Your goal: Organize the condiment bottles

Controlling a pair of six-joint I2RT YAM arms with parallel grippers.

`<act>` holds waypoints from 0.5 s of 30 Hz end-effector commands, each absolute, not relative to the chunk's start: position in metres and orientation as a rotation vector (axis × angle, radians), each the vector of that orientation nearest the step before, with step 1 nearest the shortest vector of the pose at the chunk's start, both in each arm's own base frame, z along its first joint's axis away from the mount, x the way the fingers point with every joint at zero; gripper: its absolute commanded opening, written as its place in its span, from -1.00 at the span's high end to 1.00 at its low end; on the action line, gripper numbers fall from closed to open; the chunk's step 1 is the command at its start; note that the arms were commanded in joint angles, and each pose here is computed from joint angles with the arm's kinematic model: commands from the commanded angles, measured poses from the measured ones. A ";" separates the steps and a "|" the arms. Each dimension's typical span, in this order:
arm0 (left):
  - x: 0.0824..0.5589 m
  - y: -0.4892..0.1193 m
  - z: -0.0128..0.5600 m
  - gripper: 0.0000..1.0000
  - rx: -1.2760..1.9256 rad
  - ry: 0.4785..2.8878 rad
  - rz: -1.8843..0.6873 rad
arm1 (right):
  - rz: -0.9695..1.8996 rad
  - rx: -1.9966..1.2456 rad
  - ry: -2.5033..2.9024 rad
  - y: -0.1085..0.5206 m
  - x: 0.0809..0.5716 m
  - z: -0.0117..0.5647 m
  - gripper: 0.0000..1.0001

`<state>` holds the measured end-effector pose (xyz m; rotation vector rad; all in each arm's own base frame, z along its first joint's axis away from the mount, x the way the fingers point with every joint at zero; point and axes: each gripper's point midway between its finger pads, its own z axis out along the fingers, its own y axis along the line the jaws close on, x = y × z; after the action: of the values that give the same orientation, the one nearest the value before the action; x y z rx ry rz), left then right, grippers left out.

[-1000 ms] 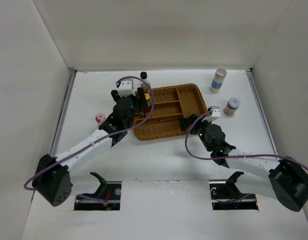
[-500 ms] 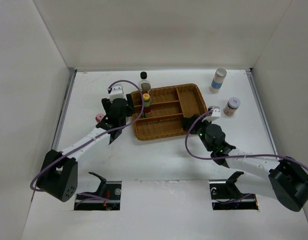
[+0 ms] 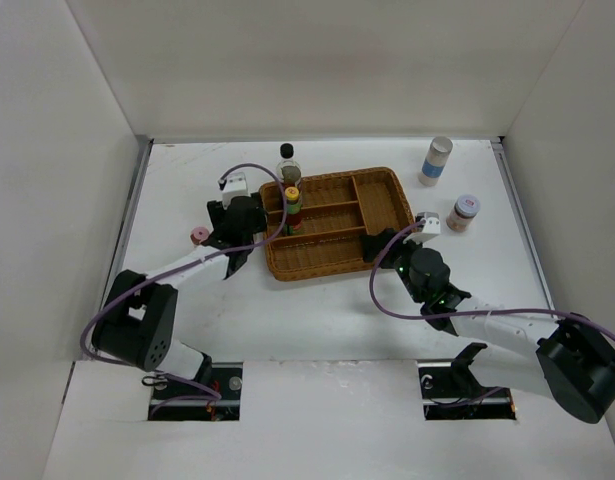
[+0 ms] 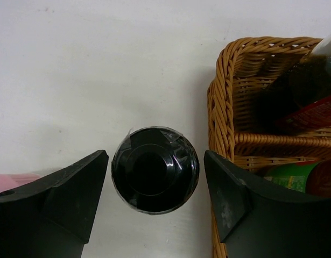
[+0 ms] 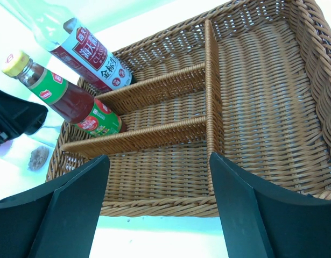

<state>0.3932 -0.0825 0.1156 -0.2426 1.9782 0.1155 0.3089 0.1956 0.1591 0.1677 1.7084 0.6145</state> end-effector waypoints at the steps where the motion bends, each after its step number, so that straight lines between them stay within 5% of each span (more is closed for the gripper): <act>1: 0.410 -0.086 0.134 -0.39 -0.288 1.909 0.061 | 0.649 0.187 1.629 0.198 0.313 0.185 -0.64; 7: 0.406 -0.085 0.151 0.26 -0.303 1.864 0.036 | 0.647 0.188 1.630 0.198 0.314 0.185 -0.64; 15: 0.367 -0.076 0.229 0.29 -0.337 1.690 -0.037 | 0.649 0.189 1.633 0.198 0.314 0.182 -0.66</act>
<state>0.3743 -0.0762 0.1735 -0.2880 1.8494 0.0387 0.3089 0.1956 0.1590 0.1677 1.7084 0.6145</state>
